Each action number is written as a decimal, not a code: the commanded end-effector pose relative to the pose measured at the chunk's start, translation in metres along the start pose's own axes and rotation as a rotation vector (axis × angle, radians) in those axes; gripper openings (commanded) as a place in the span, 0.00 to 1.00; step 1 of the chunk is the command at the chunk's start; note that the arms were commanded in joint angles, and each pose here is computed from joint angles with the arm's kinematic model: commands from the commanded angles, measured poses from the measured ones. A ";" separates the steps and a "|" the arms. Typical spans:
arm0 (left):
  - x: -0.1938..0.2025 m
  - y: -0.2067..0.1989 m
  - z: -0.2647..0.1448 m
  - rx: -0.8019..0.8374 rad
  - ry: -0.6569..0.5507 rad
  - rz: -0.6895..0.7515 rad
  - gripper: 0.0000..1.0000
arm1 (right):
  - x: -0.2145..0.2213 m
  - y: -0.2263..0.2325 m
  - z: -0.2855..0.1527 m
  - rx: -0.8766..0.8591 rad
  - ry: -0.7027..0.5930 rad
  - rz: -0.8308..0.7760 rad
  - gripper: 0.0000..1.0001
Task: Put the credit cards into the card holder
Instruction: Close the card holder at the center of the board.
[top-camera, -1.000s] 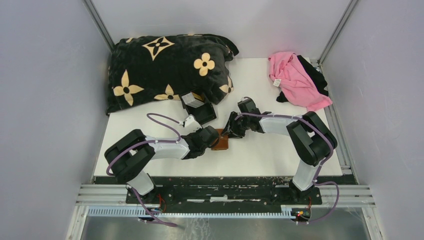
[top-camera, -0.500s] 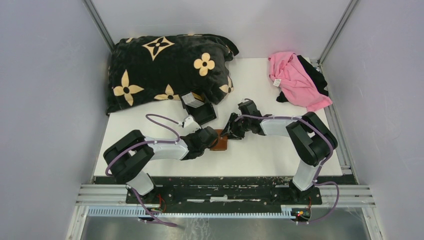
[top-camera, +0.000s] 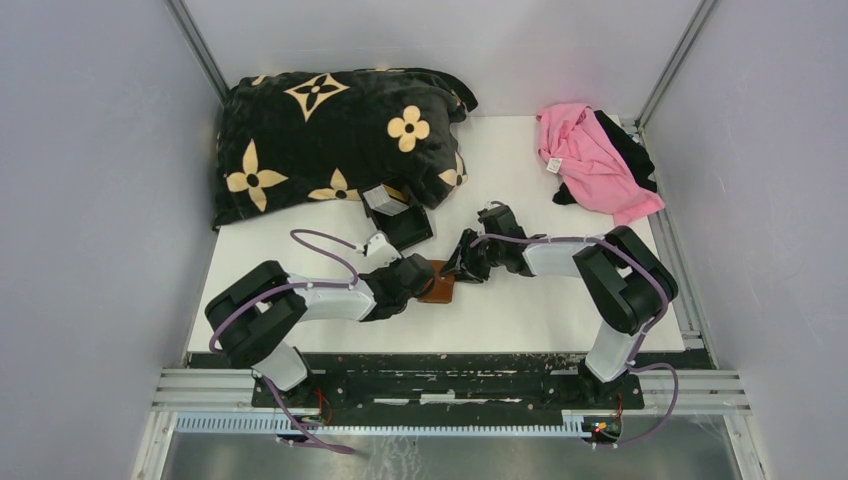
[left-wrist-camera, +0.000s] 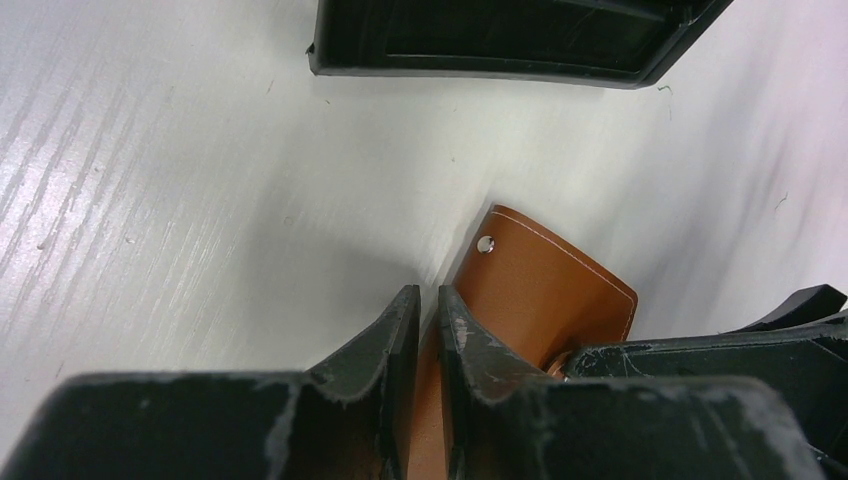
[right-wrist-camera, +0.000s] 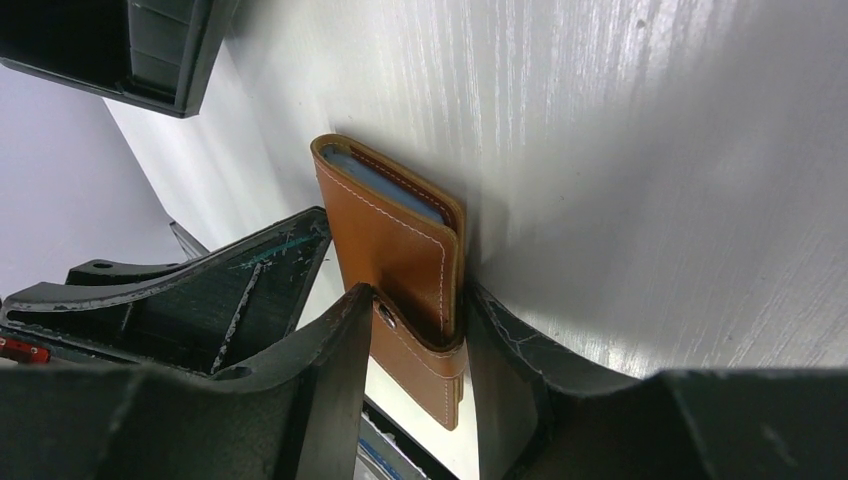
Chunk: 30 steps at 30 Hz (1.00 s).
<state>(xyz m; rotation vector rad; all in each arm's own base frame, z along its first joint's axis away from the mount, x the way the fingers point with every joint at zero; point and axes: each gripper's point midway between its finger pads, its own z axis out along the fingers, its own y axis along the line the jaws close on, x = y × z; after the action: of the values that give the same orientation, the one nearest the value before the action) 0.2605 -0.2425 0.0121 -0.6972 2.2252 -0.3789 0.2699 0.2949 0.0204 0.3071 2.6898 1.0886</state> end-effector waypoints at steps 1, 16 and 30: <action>0.040 0.091 -0.009 -0.232 0.180 0.227 0.22 | 0.024 -0.049 0.000 0.166 0.032 0.036 0.47; 0.054 0.088 -0.012 -0.214 0.216 0.241 0.21 | 0.034 -0.059 0.002 0.123 -0.014 0.175 0.47; 0.063 0.085 -0.012 -0.216 0.221 0.238 0.20 | 0.044 -0.069 -0.006 0.149 -0.009 0.196 0.44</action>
<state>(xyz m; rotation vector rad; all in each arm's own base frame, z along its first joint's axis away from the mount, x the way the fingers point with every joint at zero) 0.2521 -0.2573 0.0107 -0.6540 2.2411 -0.4125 0.2516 0.2891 0.0194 0.5399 2.6108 1.2115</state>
